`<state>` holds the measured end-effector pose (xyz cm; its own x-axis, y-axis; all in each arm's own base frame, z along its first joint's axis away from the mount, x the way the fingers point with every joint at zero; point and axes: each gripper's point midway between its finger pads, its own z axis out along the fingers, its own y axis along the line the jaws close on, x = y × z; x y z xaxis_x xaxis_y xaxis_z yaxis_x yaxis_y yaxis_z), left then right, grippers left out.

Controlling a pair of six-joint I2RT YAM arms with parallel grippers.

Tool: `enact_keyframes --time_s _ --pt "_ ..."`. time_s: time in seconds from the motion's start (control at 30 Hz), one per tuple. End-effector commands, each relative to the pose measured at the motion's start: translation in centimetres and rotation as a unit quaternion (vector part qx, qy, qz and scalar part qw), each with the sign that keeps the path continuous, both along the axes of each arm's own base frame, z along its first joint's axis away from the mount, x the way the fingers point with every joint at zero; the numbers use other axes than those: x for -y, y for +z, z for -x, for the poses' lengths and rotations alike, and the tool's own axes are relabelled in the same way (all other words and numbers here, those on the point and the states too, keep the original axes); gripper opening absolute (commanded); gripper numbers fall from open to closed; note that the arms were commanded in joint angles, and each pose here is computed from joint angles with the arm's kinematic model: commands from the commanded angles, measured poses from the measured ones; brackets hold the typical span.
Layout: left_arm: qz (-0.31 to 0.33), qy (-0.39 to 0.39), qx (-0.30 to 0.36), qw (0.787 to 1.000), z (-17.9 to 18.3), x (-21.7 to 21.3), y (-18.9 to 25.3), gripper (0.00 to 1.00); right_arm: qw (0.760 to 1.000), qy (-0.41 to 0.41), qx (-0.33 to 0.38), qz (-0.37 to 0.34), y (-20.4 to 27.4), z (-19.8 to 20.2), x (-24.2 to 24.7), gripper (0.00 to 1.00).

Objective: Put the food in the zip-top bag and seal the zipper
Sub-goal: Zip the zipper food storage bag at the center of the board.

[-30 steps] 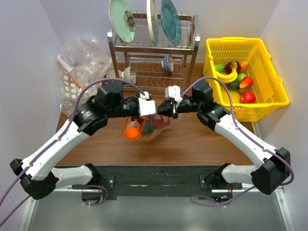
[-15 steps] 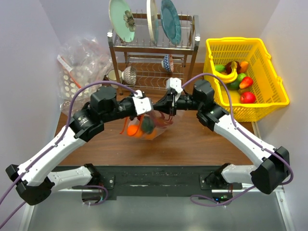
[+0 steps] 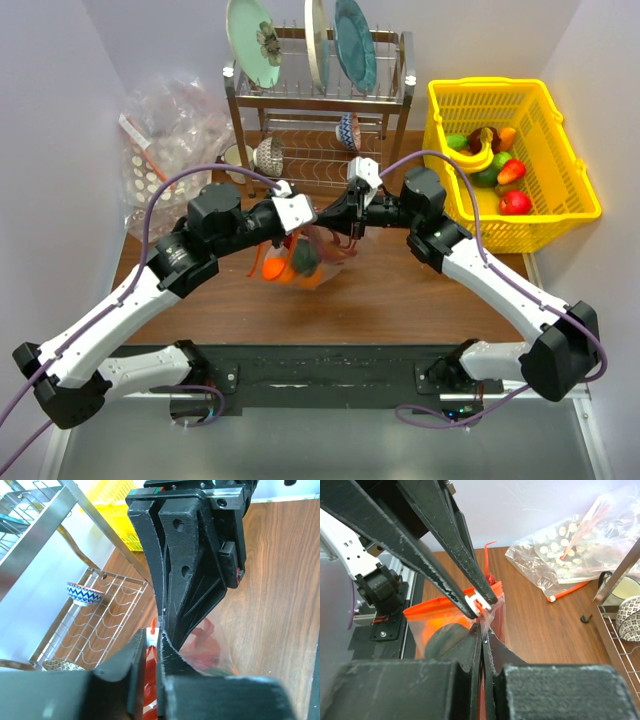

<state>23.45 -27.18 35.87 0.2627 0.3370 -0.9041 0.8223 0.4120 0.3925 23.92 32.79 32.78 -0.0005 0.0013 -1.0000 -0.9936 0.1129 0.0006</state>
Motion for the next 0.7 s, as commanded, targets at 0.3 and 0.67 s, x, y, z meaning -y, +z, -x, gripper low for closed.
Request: enact_keyframes --time_s 0.3,0.67 --pt "0.059 0.047 -0.031 0.997 -1.1 -0.8 1.1 0.00 0.990 -0.102 0.033 -0.097 5.0 -1.8 2.5 0.00" --pt "0.066 0.053 -0.068 0.994 -2.3 -2.4 -1.1 0.00 0.964 -0.145 -0.028 -0.222 6.0 -3.9 6.0 0.00"
